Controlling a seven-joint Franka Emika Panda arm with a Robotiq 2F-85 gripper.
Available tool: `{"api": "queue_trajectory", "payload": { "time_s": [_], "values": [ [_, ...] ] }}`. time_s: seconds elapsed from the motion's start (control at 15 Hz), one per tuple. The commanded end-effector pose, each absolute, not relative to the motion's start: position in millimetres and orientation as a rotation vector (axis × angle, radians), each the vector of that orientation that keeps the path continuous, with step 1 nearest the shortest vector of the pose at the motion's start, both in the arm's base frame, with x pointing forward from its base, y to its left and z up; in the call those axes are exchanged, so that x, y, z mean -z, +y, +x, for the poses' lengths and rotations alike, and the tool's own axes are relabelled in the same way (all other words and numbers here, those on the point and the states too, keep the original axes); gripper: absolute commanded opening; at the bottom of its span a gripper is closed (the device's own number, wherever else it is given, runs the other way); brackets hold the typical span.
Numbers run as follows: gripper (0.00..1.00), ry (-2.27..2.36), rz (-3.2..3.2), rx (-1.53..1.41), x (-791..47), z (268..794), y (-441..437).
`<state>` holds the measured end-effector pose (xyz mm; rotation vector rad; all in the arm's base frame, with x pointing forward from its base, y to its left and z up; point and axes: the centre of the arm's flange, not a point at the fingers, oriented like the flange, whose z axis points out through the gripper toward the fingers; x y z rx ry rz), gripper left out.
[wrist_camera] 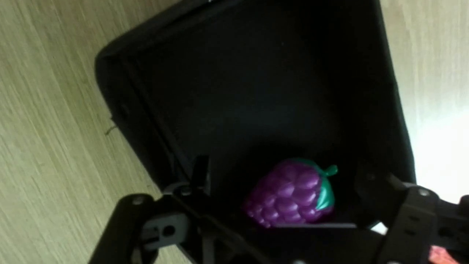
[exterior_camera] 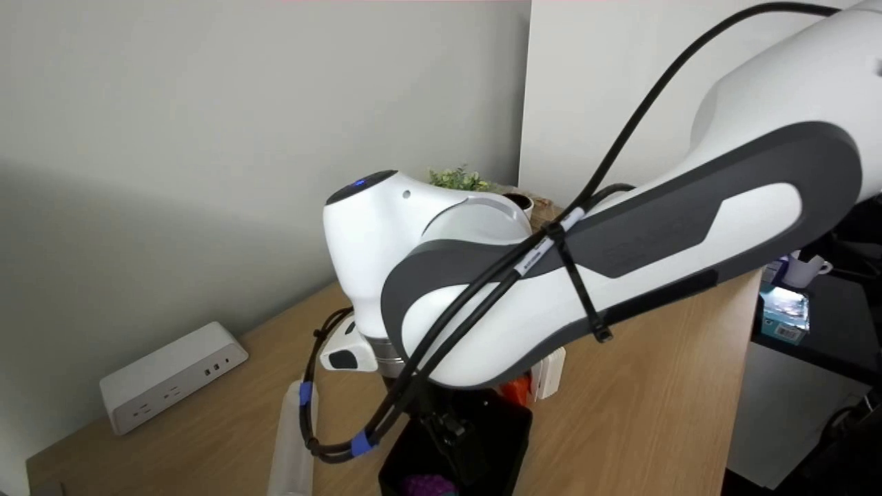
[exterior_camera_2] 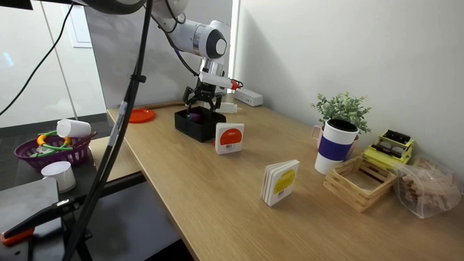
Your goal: Remove the things from the black box and put them on the table
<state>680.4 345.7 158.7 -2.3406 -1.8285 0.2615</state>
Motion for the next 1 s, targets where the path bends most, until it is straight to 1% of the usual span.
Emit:
{"api": "queue_trajectory", "payload": {
  "time_s": [0.0, 0.93],
  "values": [
    [1.00, -1.862, -2.228, -0.204, -152.8, 690.7, 350.8],
    [1.00, -1.893, -2.097, -0.177, -144.7, 693.8, 358.2]
  ]
}}
